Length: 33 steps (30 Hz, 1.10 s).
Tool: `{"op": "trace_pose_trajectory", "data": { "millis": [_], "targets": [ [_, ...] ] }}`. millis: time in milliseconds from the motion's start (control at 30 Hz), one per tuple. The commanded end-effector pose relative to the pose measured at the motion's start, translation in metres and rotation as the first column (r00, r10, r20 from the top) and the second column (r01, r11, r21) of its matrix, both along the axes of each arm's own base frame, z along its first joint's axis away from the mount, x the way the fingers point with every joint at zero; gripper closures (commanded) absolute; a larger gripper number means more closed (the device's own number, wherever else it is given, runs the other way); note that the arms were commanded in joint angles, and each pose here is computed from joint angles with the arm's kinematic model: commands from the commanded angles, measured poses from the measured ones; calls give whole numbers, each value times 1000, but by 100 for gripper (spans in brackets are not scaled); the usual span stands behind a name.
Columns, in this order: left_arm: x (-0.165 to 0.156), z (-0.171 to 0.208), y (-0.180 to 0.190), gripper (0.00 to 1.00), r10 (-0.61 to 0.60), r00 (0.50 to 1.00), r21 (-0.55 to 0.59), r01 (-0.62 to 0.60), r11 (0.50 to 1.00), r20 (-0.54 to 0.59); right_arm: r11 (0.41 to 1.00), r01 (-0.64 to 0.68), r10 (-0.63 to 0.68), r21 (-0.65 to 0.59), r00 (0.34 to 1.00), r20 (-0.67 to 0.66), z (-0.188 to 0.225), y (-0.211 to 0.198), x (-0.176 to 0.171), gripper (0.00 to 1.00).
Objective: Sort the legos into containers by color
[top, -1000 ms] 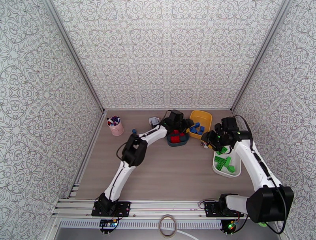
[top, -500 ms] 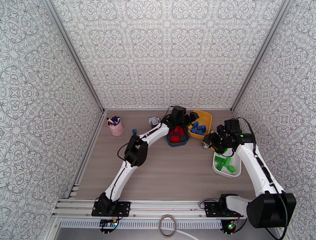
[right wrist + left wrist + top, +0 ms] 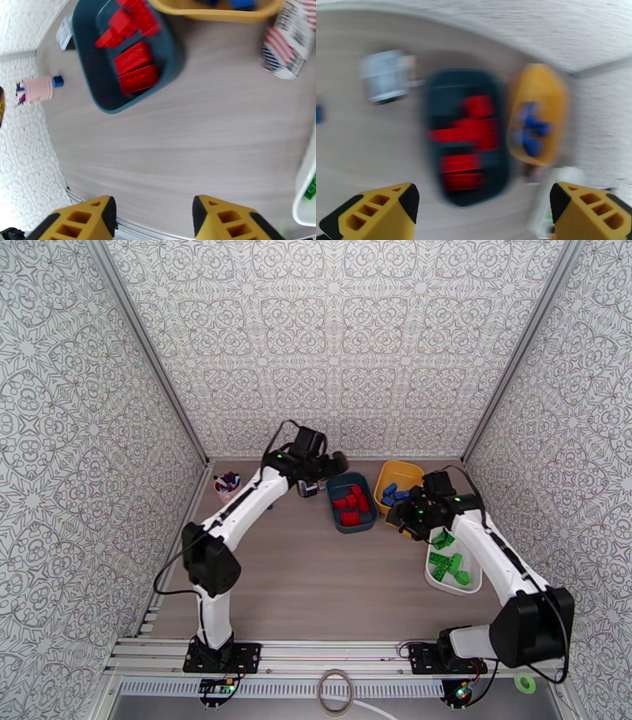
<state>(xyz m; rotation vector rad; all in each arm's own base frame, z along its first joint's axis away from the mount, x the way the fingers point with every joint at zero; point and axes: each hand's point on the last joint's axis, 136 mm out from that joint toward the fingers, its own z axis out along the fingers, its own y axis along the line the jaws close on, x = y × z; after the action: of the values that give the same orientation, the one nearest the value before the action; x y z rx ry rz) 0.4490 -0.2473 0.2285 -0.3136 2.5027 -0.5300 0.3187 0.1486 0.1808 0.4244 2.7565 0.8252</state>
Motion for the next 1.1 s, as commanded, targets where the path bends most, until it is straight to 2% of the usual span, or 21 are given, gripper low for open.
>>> {"op": "trace_pose_trajectory", "data": {
  "millis": [0, 167, 333, 500, 1067],
  "targets": [
    [-26, -46, 66, 5, 77, 989, 241, -45, 969, -125, 999, -39, 39, -9, 997, 59, 14, 24, 18, 42],
    [-34, -73, 118, 6, 172, 969, 298, -113, 948, -180, 993, -117, 118, -22, 992, 51, 11, 59, 26, 41],
    [-29, -104, 150, 15, 211, 946, 337, -121, 934, -246, 983, -182, 182, -20, 983, 21, 0, 90, 30, 41],
    [-13, -131, 164, 23, 217, 932, 325, -117, 938, -292, 975, -223, 223, -21, 975, -7, -6, 109, 35, 41],
    [48, -194, 193, 38, 218, 894, 349, -74, 934, -392, 964, -262, 261, -33, 964, -51, -9, 124, 59, 42]
  ]
}}
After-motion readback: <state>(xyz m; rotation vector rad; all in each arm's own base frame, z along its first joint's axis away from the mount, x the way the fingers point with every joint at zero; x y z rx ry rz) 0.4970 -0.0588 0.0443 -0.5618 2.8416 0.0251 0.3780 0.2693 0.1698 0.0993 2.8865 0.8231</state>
